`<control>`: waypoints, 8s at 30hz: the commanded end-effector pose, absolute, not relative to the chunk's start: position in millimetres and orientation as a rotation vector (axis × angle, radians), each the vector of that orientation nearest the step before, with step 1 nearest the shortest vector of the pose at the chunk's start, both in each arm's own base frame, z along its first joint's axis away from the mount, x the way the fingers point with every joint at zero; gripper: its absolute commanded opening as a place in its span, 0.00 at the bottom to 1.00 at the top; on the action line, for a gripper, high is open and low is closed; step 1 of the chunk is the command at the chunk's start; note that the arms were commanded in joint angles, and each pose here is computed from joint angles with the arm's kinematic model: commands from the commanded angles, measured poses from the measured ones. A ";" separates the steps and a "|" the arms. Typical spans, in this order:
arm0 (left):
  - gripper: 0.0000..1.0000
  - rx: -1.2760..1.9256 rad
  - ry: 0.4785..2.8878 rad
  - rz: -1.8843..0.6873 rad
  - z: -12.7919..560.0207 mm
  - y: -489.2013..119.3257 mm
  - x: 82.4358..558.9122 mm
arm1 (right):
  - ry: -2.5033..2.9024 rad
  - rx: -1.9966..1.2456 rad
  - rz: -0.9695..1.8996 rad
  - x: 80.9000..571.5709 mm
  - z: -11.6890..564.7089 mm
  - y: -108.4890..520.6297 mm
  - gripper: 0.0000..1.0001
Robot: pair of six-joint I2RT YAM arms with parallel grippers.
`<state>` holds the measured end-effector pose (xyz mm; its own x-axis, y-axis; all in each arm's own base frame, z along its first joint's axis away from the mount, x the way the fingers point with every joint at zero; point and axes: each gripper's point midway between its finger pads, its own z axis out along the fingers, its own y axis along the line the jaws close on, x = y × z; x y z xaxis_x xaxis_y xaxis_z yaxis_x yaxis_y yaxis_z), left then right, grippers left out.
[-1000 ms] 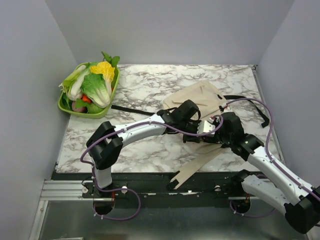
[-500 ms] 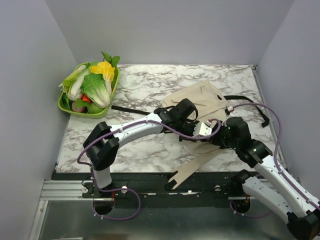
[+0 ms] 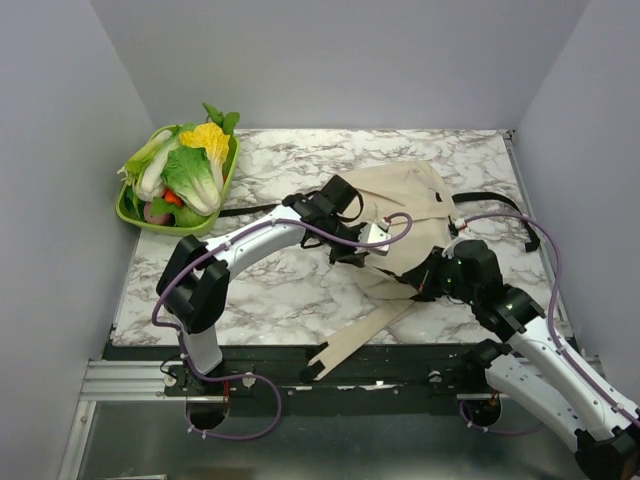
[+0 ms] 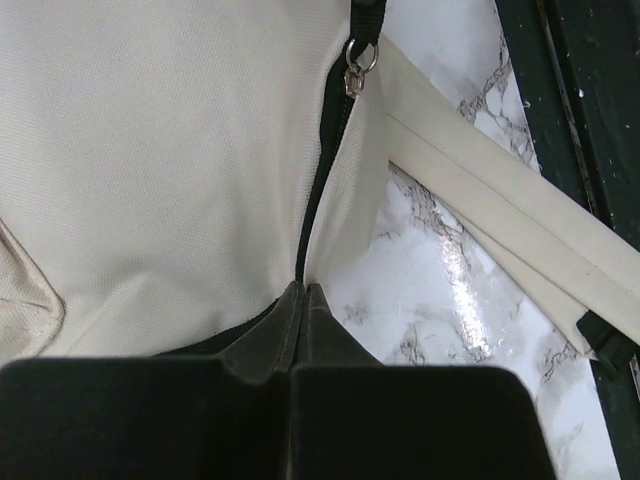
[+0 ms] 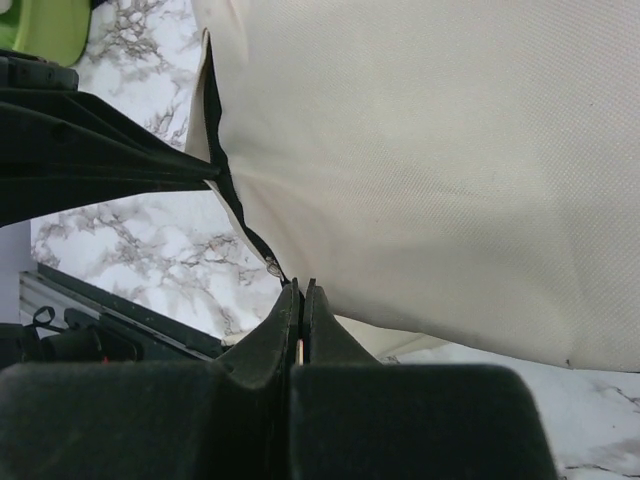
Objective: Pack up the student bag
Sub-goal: Zip the student bag at the center of the board.
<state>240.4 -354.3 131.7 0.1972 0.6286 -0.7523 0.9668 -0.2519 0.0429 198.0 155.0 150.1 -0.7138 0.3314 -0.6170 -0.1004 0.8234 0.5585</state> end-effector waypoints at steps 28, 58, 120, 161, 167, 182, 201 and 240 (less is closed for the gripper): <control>0.00 2.120 1.666 -0.527 121.8 -237.8 260.3 | 2.287 0.031 0.526 207.7 153.8 135.7 0.01; 0.57 2.191 1.319 -0.709 204.1 -305.0 197.0 | 2.249 -0.009 0.715 223.7 160.0 173.0 0.01; 0.00 2.307 1.270 -0.397 138.5 -312.0 180.2 | 2.273 0.098 0.534 227.6 150.6 144.7 0.01; 0.36 2.053 1.434 -0.714 160.0 -384.7 184.1 | 2.209 -0.084 0.811 203.6 149.9 189.2 0.01; 0.30 2.072 1.421 -0.743 162.8 -392.9 171.9 | 2.214 -0.074 0.801 203.8 146.2 187.9 0.01; 0.20 2.113 1.415 -0.582 143.6 -380.3 175.4 | 2.190 -0.093 0.782 207.8 155.7 186.7 0.01; 0.43 2.116 1.405 -0.543 155.2 -376.3 184.9 | 2.189 -0.087 0.771 208.4 156.4 185.3 0.01; 0.00 2.288 1.403 -0.515 127.5 -321.7 146.2 | 2.268 0.145 0.352 214.9 138.7 119.0 0.01</control>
<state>173.5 -374.2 142.8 0.4728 0.6606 -0.5831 0.8805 -0.3801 0.2833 204.6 159.3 143.1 -0.6993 0.2455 -0.6713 -0.1334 0.8779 0.4600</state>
